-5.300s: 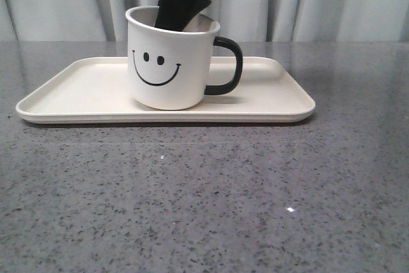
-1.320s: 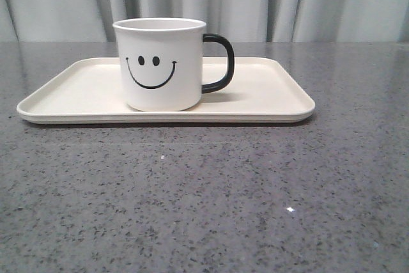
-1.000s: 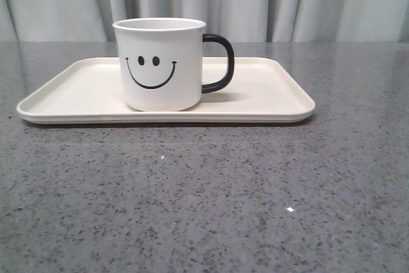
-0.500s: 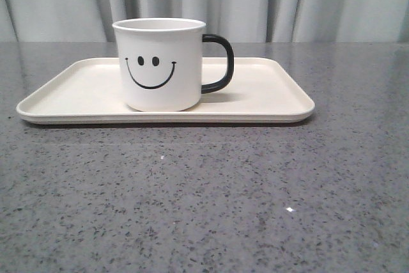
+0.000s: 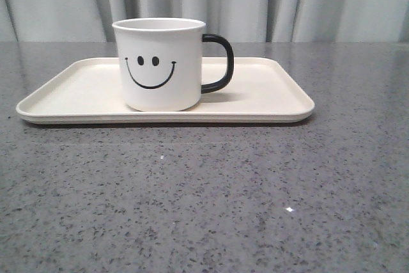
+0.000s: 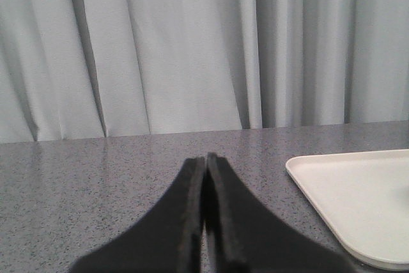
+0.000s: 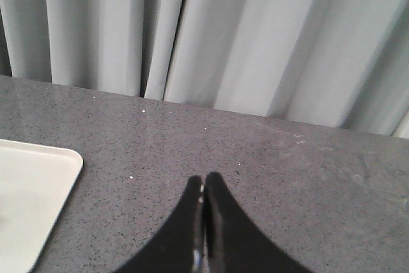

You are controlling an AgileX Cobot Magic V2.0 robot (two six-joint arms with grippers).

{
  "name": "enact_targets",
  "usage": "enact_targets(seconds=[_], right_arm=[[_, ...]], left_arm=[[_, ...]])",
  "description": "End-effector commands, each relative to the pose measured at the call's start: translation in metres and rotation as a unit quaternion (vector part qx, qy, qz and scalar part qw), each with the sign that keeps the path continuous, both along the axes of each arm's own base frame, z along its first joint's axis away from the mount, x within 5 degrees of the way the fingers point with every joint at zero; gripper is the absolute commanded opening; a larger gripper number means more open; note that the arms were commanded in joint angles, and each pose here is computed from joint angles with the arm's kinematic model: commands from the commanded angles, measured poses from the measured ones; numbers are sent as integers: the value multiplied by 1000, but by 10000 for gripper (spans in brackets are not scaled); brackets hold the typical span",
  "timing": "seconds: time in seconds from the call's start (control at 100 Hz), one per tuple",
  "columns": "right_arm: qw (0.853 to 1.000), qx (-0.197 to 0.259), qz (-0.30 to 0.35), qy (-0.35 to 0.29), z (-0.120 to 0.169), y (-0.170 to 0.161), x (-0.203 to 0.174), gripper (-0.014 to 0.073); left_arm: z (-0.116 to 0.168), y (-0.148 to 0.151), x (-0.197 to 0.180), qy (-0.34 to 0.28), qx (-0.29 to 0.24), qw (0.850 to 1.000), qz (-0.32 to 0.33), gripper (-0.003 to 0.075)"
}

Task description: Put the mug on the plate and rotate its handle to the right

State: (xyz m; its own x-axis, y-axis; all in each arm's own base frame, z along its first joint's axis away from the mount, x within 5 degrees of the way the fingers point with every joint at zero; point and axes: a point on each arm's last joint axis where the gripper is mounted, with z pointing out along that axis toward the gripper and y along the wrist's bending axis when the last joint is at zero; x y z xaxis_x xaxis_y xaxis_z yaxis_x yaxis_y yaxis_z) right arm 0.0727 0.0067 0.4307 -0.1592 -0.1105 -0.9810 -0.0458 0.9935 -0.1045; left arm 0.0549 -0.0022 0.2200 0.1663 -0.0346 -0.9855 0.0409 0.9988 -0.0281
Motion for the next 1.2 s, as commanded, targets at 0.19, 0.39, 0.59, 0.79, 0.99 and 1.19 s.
enact_targets(seconds=[0.19,0.39,0.59,0.79,0.99,1.19], right_arm=[[999,2,-12,-40,12,-2,0,-111],[999,2,-12,-40,12,-2,0,-111],[999,2,-12,-40,12,-2,0,-111],[999,2,-12,-40,12,-2,0,-111],[999,3,-9,-40,12,-1,0,-111],[997,-8,27,-67,15,6,-17,-111]], left_arm=[[6,0,-4,-49,-10,999,-4,-20],[6,0,-4,-49,-10,999,-4,-20],[6,0,-4,-49,-10,999,-4,-20],[6,0,-4,-49,-10,999,-4,-20],[6,0,-4,-49,-10,999,-4,-20],[6,0,-4,-49,-10,999,-4,-20]])
